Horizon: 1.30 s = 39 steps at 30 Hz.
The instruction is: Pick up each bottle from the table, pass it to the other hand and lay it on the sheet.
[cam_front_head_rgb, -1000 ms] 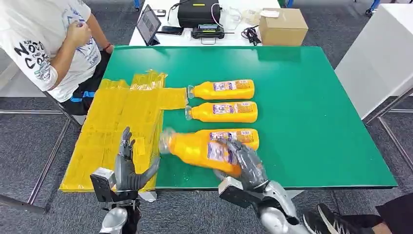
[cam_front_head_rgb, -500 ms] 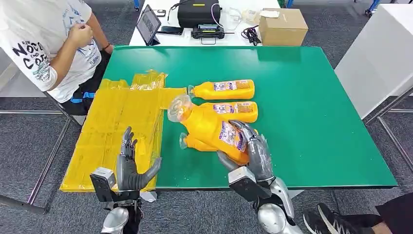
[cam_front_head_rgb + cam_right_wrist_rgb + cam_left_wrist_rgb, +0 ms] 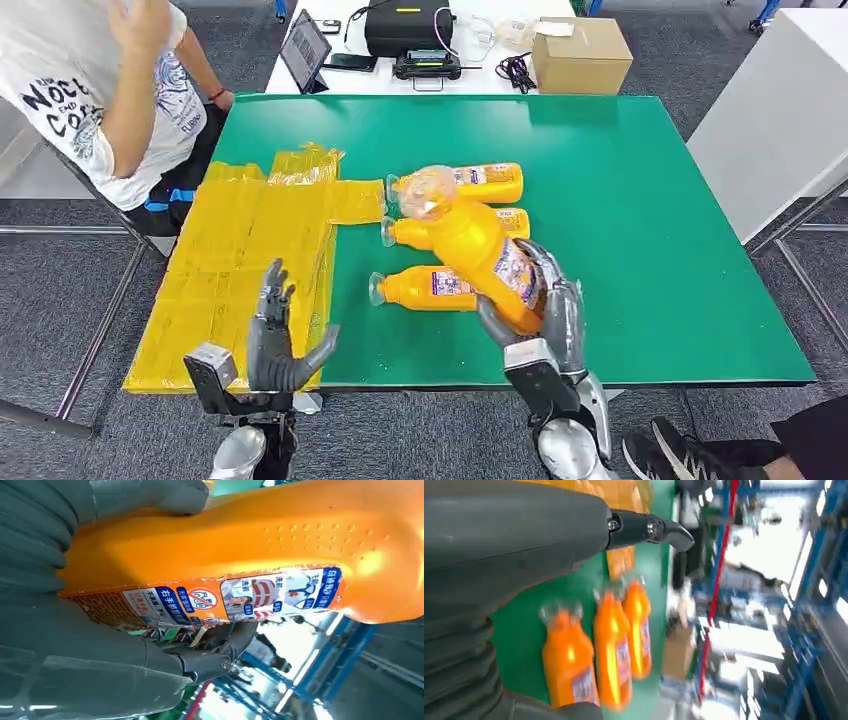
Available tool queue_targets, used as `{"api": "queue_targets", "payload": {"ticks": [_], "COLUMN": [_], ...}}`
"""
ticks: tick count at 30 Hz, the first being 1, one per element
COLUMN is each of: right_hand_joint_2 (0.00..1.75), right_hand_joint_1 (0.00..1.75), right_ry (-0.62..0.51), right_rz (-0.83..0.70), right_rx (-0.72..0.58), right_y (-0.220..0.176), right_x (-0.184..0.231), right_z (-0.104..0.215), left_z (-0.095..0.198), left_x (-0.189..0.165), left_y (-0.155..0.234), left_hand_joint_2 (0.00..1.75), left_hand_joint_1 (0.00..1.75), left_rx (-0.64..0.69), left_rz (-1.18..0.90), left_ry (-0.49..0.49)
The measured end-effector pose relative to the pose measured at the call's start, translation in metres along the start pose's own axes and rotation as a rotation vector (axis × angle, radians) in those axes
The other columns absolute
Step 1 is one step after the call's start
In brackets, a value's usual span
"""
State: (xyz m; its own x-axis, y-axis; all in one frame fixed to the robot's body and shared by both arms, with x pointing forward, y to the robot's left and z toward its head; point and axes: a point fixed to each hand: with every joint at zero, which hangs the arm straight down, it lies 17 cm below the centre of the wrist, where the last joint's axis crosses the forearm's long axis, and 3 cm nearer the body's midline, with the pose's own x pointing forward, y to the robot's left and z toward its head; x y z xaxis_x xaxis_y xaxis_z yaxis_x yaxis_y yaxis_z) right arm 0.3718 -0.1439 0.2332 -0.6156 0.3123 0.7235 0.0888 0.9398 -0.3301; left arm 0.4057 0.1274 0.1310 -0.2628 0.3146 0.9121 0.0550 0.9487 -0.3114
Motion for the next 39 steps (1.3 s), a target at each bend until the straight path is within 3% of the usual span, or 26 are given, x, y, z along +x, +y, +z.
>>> {"api": "queue_targets", "payload": {"ticks": [7, 11, 16, 27, 34, 39], "right_hand_joint_2": [1.75, 1.75, 1.75, 1.75, 1.75, 1.75], "right_hand_joint_1": [1.75, 1.75, 1.75, 1.75, 1.75, 1.75], "right_ry": [0.017, 0.036, 0.046, 0.064, 0.02, 0.024], "right_rz": [0.041, 0.026, 0.017, 0.022, 0.002, -0.017], "right_rx": [0.12, 0.185, 0.226, 0.276, 0.353, 0.386], "right_y": [0.077, 0.115, 0.133, 0.15, 0.185, 0.197], "right_x": [-0.025, -0.025, -0.027, -0.034, -0.014, -0.01], "right_z": [0.032, 0.04, 0.045, 0.049, 0.049, 0.054], "left_z": [0.012, 0.021, 0.027, 0.025, 0.03, 0.026], "left_x": [0.003, 0.0, -0.004, -0.027, -0.057, -0.065], "left_y": [-0.074, -0.093, -0.096, -0.09, -0.083, -0.072], "left_hand_joint_2": [1.75, 1.75, 1.75, 1.75, 1.75, 1.75], "left_hand_joint_1": [0.0, 0.0, 0.0, 0.0, 0.0, 0.0], "left_rx": [-0.27, -0.345, -0.387, -0.37, -0.323, -0.269], "left_rz": [0.294, 0.381, 0.465, 0.425, 0.387, 0.295], "left_ry": [0.088, 0.131, 0.173, 0.239, 0.321, 0.309]}}
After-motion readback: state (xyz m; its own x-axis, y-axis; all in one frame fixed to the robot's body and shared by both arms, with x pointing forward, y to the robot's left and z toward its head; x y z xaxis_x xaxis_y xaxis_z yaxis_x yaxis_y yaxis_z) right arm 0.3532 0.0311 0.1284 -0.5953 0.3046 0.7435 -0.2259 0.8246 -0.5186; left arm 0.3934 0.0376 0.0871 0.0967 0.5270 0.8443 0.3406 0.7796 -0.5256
